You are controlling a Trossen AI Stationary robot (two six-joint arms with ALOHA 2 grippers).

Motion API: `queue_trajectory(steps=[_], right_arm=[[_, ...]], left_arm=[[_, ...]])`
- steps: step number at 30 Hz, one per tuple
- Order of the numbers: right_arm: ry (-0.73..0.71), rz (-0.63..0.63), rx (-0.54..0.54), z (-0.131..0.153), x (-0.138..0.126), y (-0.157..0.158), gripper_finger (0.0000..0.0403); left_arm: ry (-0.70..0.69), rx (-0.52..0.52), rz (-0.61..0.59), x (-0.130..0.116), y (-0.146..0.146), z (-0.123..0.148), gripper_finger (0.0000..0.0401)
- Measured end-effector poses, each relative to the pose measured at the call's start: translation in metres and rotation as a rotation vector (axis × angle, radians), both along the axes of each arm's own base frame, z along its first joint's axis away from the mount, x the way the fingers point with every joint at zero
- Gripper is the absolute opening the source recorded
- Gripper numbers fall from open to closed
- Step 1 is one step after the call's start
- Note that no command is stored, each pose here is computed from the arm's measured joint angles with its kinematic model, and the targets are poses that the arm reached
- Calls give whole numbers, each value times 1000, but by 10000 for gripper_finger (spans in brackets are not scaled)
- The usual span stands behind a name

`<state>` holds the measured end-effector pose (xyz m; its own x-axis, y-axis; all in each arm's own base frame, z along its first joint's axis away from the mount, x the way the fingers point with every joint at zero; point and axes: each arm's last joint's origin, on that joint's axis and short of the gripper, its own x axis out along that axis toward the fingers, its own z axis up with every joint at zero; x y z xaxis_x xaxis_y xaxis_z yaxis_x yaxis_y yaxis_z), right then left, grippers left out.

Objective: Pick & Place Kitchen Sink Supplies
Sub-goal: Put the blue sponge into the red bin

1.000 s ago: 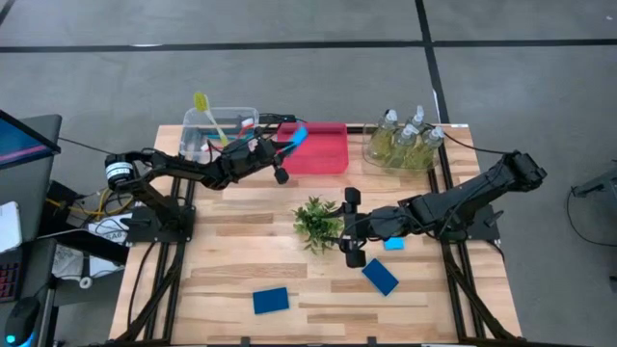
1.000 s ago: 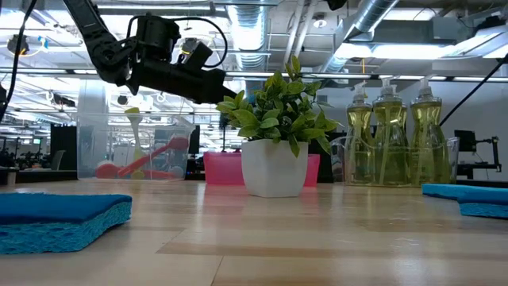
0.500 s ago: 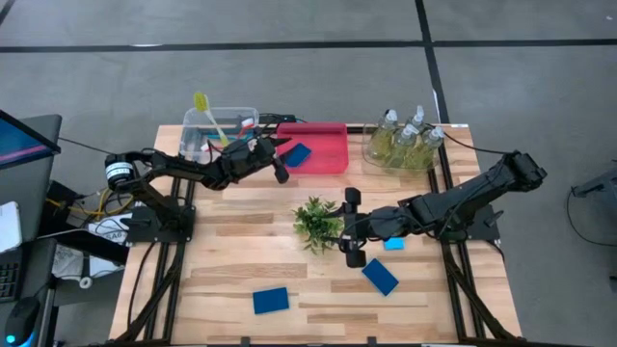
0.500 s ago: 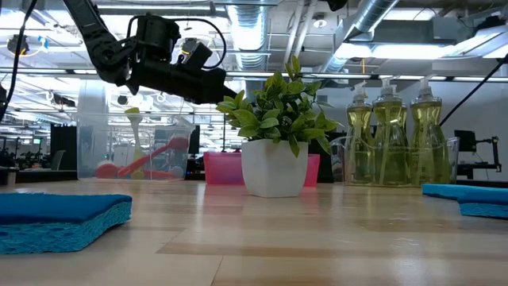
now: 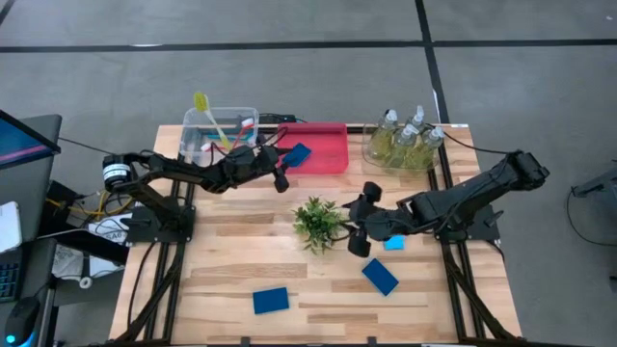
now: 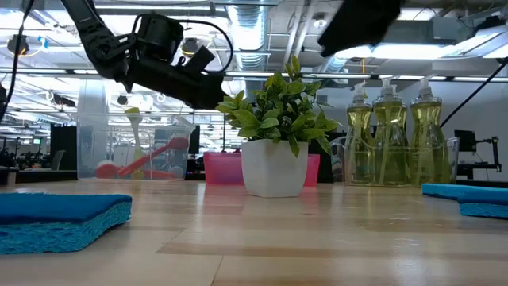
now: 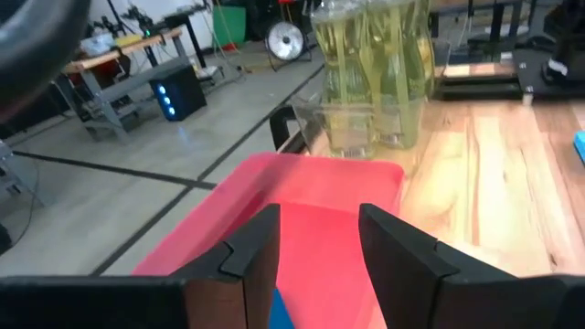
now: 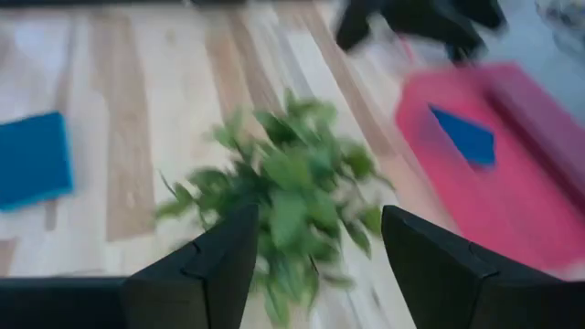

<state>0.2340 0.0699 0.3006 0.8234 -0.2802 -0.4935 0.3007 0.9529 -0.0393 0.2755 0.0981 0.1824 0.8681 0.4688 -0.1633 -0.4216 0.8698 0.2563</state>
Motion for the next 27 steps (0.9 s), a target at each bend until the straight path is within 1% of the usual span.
queue_trajectory(steps=[3, 8, 11, 13, 16, 18, 20, 22, 24, 27], right_arm=[[52, -57, 52, -3, -9, -5, 226], [152, -164, 124, -12, -23, -10, 226], [210, -225, 147, -18, -29, -12, 226], [252, -259, 152, -23, -30, -12, 226], [316, -297, 158, -31, -31, -11, 226], [357, -314, 176, -36, -31, -8, 226], [386, -333, 199, -41, -31, -5, 226], [409, -363, 221, -46, -31, -1, 226], [427, -406, 238, -51, -30, 2, 226], [483, -482, 258, -61, -30, 5, 226]], left_arm=[[24, -8, 1, -4, -1, 4, 153], [54, -36, -2, -15, -7, 18, 154], [55, -99, -9, -22, -15, 26, 154], [71, -138, -35, -26, -24, 29, 154], [115, -202, -113, -31, -41, 32, 154], [117, -292, -183, -34, -54, 34, 154], [94, -403, -289, -36, -69, 37, 154], [85, -492, -417, -40, -87, 38, 154], [102, -523, -514, -44, -106, 36, 154], [113, -518, -598, -52, -131, 31, 154]])
